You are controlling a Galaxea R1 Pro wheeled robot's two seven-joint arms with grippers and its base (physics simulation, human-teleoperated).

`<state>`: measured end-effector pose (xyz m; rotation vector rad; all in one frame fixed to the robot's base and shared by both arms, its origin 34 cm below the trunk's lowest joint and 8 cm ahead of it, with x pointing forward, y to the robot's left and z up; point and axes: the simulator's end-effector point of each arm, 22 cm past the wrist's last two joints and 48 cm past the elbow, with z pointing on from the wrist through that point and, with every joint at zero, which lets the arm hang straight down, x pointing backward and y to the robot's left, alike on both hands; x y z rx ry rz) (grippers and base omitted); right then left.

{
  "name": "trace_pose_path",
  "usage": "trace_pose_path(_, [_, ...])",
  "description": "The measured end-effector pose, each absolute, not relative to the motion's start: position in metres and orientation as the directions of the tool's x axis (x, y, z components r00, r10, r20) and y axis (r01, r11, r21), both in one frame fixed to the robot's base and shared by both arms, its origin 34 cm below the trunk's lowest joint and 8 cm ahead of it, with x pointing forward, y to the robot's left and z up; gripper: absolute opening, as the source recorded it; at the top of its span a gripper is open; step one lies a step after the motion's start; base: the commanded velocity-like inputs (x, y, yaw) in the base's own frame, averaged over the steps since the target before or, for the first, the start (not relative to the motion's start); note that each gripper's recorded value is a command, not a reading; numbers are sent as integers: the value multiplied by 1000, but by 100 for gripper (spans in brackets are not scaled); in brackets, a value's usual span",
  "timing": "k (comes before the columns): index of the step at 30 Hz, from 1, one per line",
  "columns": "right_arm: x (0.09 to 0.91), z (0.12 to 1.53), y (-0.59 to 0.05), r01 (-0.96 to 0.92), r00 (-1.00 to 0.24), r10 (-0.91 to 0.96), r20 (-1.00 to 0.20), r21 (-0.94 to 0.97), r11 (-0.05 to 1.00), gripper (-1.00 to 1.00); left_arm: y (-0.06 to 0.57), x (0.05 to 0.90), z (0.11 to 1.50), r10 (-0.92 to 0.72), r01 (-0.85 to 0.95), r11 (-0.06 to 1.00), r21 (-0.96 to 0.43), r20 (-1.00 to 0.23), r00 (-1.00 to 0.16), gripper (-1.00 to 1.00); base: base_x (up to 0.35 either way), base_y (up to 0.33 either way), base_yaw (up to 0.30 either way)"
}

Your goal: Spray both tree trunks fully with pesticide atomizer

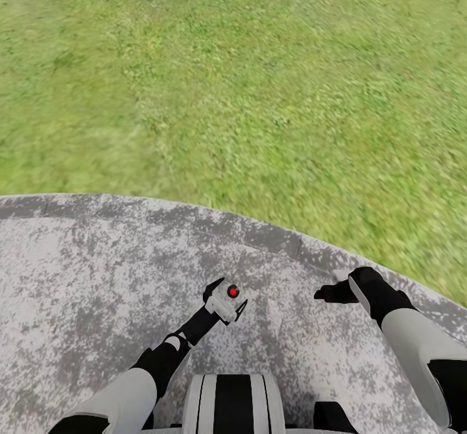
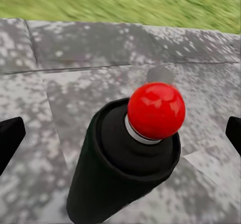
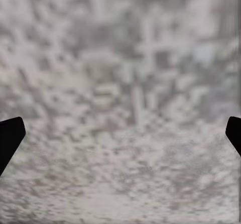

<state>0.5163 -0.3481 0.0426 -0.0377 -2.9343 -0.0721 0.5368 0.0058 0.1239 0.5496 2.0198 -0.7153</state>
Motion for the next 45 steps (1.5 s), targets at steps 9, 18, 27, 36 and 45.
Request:
trace_pose_path(9, [514,42,-348,31,-978,20,208,46,998,100,5,538,126,99,624,734,-269,-866,-490,100,10,0,0])
trace_pose_path(18, [513,42,-348,31,-977,21,210,46,998,100,5,537,126,100,625,732,-270,-865,-491,100,0,0,0])
trace_pose_path(27, [502,39,-348,30,-976,19,218,48,998,100,5,537,126,101,626,732,-270,-865,-491,100,0,0,0])
trace_pose_path(36, [492,31,-347,8,-985,-1,172,52,999,100,6,536,126,99,622,735,-270,-865,-492,100,0,0,0])
trace_pose_path(45, [492,31,-347,8,-985,-1,172,52,999,100,6,536,126,99,622,735,-270,-865,-492,100,0,0,0])
